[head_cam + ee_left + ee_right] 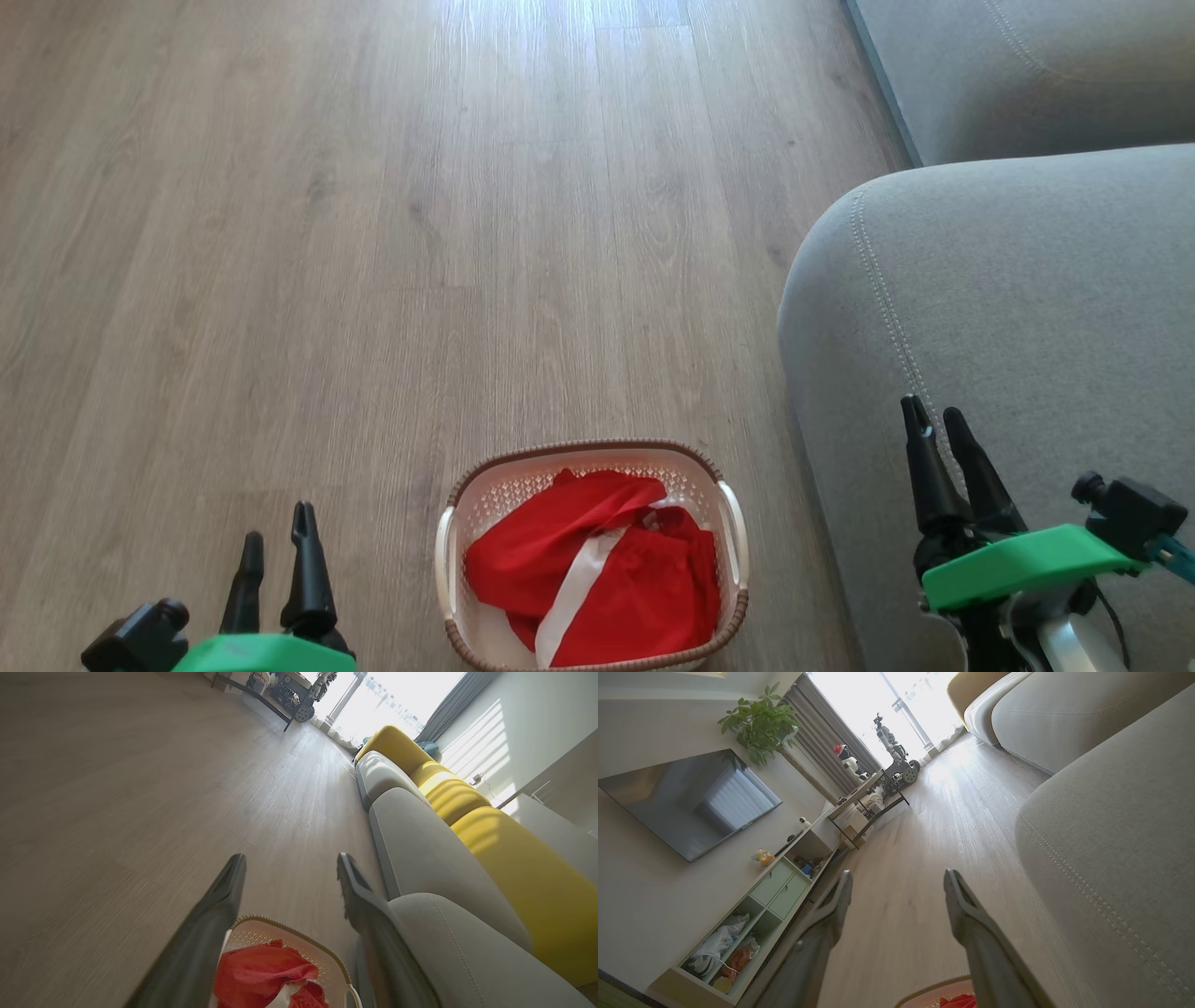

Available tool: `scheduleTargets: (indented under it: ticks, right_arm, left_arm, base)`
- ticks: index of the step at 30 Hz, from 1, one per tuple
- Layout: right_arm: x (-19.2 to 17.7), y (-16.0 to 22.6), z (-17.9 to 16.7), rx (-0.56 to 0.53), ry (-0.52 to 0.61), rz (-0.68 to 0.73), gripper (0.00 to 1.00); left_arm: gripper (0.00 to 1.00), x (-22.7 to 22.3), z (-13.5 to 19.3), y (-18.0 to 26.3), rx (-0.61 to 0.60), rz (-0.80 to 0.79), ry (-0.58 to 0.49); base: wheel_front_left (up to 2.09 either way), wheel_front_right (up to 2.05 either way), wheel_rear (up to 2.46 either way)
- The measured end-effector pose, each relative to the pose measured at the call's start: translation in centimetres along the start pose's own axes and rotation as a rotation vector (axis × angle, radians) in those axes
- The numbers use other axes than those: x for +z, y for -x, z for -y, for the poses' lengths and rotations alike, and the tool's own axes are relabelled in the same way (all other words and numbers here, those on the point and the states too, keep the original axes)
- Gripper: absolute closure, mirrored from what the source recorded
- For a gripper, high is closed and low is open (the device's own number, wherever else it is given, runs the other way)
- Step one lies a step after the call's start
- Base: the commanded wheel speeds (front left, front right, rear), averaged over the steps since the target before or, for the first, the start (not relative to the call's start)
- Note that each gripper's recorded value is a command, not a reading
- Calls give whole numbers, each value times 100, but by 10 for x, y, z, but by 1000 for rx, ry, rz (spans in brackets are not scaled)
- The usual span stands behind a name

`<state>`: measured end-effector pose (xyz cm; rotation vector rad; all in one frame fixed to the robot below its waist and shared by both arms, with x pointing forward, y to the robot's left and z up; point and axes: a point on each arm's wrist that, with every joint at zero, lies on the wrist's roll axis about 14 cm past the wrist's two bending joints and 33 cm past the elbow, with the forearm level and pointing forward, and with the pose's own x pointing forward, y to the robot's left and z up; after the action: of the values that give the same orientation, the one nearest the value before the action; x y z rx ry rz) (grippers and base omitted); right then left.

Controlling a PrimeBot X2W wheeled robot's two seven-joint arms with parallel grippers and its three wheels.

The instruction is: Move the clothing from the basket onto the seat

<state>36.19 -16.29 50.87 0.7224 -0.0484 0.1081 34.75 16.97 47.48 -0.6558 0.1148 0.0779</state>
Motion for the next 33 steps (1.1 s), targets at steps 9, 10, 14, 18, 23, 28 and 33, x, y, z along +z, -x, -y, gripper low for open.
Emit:
scheduleTargets:
  ticks: [9,10,14,18,23,28,33]
  right_arm:
    - [-5,5,7,-9,131,-21,0]
    - [-5,5,7,-7,143,-22,0]
    - [-8,5,5,-3,175,-26,0]
    - [-7,5,6,-1,228,-28,0]
    - [-9,5,5,7,293,-34,0]
    - [-10,5,4,14,364,-36,0]
    - [-11,5,4,21,431,-41,0]
  left_arm:
    - [0,-3,-2,5,-1,10,-116]
    - [0,-3,-1,5,-3,10,-128]
    - [0,-3,0,5,-8,16,-168]
    - [0,-3,2,6,-18,25,-220]
    - [0,-3,3,7,-27,36,-280]
    - [0,-4,3,8,-35,44,-346]
    - [0,-4,5,8,-45,54,-407]
  base:
    - [0,0,0]
    - [0,0,0]
    - [0,0,0]
    - [0,0,0]
    - [0,0,0]
    - [0,0,0]
    - [0,0,0]
